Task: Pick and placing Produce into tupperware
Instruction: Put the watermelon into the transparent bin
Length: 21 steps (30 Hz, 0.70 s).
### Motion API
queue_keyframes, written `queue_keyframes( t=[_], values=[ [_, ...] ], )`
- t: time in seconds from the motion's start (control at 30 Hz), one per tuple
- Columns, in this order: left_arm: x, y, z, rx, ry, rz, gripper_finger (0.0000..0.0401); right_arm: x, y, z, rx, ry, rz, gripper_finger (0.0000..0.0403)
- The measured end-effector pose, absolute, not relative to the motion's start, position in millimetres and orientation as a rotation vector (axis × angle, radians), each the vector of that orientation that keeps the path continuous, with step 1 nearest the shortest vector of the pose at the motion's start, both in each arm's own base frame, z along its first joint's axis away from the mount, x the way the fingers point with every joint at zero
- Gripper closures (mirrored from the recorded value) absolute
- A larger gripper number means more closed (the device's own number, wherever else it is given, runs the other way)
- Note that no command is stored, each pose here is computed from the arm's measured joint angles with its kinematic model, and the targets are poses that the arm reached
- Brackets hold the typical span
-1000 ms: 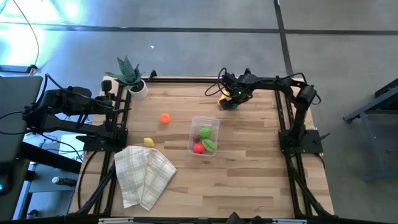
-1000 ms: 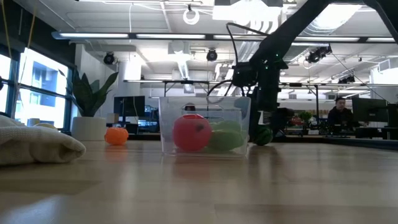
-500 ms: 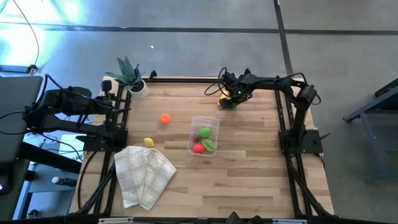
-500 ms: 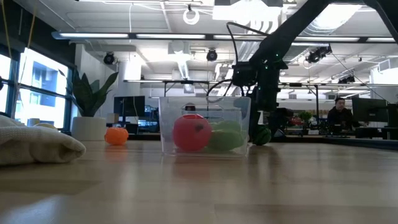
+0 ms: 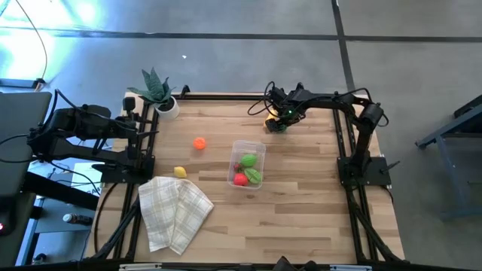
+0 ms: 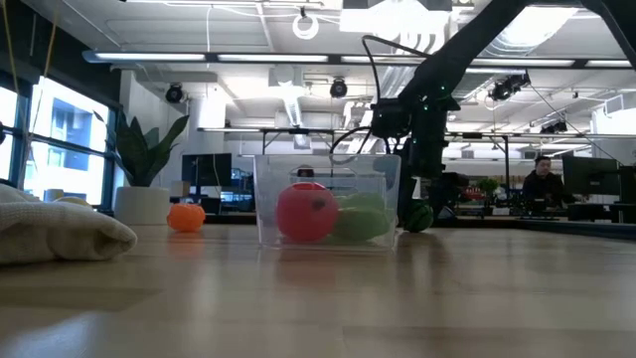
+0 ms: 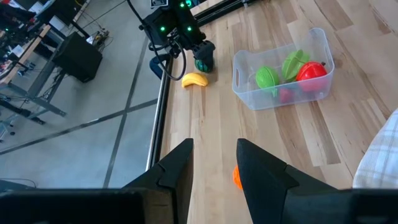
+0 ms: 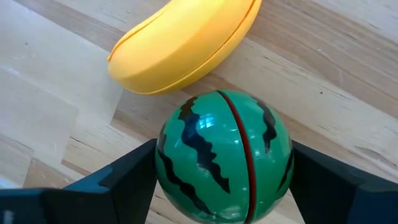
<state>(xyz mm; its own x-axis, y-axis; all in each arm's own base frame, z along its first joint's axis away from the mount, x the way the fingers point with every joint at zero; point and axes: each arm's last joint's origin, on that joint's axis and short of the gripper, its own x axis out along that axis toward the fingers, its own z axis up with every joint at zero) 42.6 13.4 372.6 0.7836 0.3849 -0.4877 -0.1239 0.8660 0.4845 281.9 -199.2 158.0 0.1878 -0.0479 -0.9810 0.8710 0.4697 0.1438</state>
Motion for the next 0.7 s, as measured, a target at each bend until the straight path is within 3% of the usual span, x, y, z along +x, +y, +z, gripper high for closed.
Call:
queue_keyframes(
  t=[0.37, 0.7],
  values=[
    [43, 13, 373, 0.450, 0.613, 0.284, 0.0288, 278, -196, 177, 0.855, 1.161, -0.772, 0.0115],
    [42, 13, 373, 0.449, 0.613, 0.285, 0.0288, 268, -176, 239, 0.809, 0.953, -0.723, 0.0116]
  ],
)
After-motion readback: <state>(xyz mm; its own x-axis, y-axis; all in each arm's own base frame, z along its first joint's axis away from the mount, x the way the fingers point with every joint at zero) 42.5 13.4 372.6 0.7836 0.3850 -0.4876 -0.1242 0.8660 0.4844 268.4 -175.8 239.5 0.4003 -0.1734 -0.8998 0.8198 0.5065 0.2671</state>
